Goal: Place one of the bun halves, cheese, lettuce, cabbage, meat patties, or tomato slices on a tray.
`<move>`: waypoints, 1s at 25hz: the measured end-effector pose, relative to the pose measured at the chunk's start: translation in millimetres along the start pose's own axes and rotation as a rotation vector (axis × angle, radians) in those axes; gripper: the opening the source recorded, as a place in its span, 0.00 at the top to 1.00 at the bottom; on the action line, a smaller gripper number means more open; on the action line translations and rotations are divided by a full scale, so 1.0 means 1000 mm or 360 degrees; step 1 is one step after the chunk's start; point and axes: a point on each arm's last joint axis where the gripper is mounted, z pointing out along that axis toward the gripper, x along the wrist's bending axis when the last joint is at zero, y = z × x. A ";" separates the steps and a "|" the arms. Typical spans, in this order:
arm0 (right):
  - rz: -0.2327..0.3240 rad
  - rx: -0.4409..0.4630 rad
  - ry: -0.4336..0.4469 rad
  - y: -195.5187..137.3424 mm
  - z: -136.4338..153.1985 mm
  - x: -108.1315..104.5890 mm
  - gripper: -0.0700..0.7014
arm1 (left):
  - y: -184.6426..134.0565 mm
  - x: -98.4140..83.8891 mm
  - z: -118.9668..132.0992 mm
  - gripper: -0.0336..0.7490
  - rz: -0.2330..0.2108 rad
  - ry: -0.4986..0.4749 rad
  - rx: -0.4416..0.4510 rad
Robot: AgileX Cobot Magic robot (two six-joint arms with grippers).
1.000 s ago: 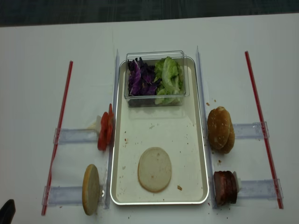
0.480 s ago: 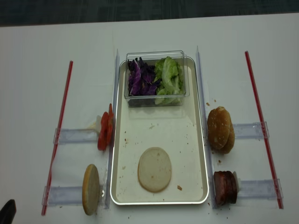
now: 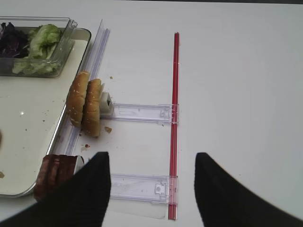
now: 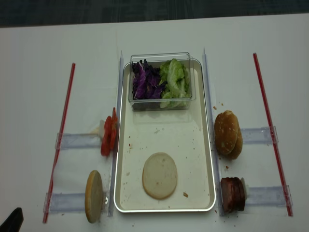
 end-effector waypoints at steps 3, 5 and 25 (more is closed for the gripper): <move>0.0000 0.0000 0.0000 0.000 0.000 0.000 0.38 | 0.000 0.001 0.000 0.46 0.0007 0.0016 -0.0001; 0.0000 0.0000 0.0000 0.000 0.000 0.000 0.38 | 0.000 0.001 0.000 0.46 0.0007 0.0016 -0.0001; 0.0000 0.0000 0.0000 0.000 0.000 0.000 0.38 | 0.000 0.002 0.000 0.41 0.0014 0.0033 -0.0001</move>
